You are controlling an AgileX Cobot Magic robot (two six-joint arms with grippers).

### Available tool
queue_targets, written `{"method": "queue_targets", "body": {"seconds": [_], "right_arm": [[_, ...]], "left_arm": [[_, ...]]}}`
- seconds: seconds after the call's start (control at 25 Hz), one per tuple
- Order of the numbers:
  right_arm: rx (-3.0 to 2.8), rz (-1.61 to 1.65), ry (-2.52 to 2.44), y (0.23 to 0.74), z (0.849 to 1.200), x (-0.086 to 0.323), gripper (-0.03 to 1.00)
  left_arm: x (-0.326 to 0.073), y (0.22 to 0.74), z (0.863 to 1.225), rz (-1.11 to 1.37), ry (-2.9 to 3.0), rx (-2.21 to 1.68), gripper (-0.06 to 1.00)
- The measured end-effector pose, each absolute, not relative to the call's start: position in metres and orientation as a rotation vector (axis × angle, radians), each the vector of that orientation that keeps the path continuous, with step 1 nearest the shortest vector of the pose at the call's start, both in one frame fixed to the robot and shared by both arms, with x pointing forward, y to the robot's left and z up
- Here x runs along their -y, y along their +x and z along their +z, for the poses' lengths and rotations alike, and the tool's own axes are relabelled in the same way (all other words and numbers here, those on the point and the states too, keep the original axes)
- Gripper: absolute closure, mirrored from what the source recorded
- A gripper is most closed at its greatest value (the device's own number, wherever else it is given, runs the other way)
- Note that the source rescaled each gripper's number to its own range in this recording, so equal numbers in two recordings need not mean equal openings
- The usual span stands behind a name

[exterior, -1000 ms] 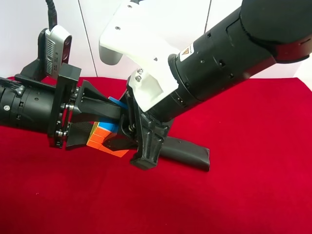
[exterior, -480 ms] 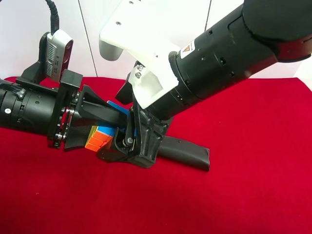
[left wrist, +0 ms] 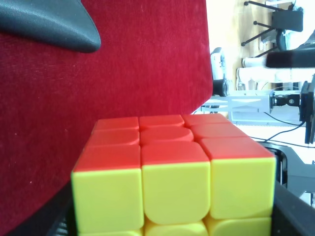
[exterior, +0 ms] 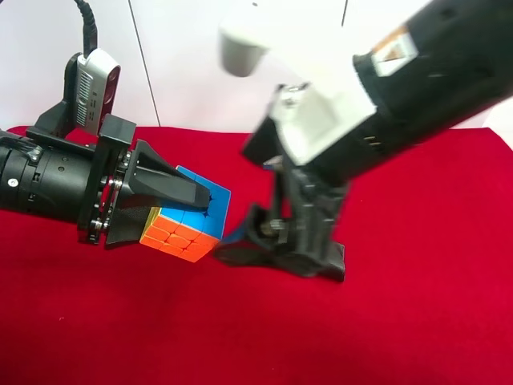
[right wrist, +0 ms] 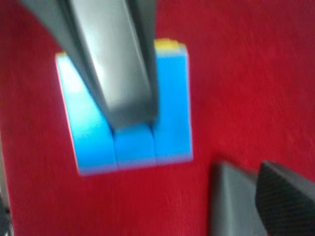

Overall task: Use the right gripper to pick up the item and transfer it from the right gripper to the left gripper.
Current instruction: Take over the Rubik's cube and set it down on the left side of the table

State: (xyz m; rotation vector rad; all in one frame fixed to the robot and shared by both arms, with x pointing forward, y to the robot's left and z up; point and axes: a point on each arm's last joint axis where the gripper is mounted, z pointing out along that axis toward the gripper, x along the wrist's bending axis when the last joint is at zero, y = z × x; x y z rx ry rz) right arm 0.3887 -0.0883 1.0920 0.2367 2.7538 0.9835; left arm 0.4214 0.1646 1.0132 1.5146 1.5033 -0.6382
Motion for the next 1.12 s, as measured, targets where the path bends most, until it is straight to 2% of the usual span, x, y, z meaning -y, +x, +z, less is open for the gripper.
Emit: {"method": "queue_targets", "body": {"seconds": [0.32,0.68,0.8,1.12], "right_arm": [[-2.833,0.746,0.475,0.353,1.117,0.145,-0.03],[-2.75,0.889,0.679,0.311,1.144,0.196,-0.03],[-2.721,0.937,0.761,0.294,1.132,0.216,-0.03],[-2.588,1.075,0.853,0.259,1.069,0.264,-0.03]], "left_arm": [[-0.165,0.421,1.013,-0.638,1.516,-1.503,0.93],[-0.165,0.422,1.013,-0.635,1.516,-1.504,0.93],[-0.165,0.422,1.013,-0.635,1.516,-1.504,0.93],[-0.165,0.422,1.013,-0.635,1.516,-1.504,0.93]]}}
